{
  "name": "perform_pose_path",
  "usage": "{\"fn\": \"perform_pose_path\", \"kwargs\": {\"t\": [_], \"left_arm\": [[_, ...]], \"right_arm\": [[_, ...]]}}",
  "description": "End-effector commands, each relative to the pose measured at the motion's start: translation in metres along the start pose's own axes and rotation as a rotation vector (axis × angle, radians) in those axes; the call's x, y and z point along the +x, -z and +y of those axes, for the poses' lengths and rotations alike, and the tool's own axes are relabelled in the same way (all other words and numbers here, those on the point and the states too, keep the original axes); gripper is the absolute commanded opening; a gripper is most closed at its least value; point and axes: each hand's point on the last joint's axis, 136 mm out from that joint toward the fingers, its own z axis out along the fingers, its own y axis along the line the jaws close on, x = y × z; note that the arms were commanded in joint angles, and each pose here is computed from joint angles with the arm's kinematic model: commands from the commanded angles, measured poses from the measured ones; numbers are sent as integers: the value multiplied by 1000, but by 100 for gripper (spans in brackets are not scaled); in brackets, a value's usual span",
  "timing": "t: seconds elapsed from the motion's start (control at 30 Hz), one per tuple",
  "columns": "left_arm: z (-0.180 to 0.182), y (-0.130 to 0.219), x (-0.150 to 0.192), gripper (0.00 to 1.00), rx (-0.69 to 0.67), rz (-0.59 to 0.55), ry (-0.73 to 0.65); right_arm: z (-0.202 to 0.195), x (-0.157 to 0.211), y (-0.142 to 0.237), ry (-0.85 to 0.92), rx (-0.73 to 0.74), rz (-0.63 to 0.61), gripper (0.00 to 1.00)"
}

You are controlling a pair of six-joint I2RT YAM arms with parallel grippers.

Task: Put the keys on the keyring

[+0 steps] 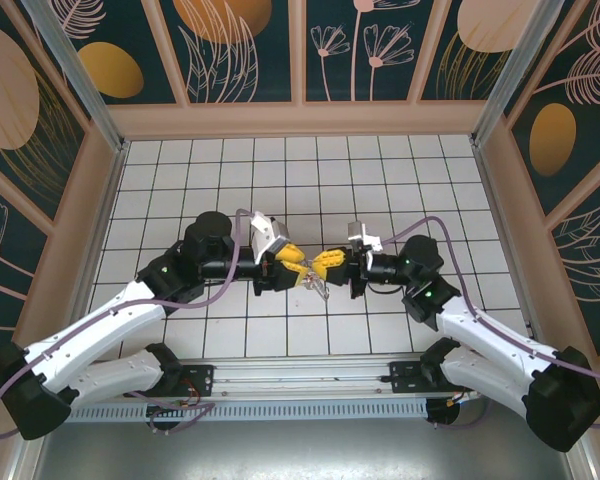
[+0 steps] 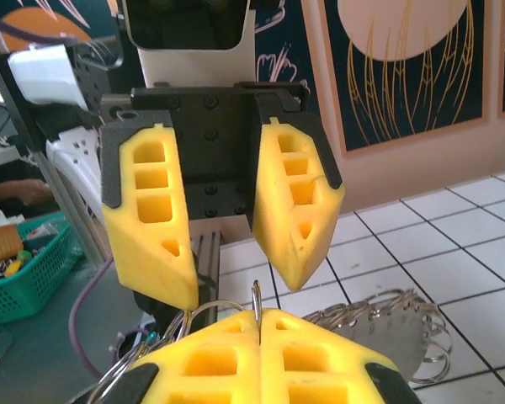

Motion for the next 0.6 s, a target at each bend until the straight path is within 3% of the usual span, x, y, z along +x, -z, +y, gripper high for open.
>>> {"fn": "perform_pose_path", "kwargs": {"t": [0.0,0.23,0.57], "left_arm": [[1,5,-10,39,-27,-60,-23],[-3,9,-10,34,-22,-64,-25],[-11,1,-29,37,47,-68,-68]], "right_arm": [[15,-36,6,81,-27,-130,0],[22,-38,7,80,-50,-142,0],[23,-39,5,71,-67,-166,0]]}}
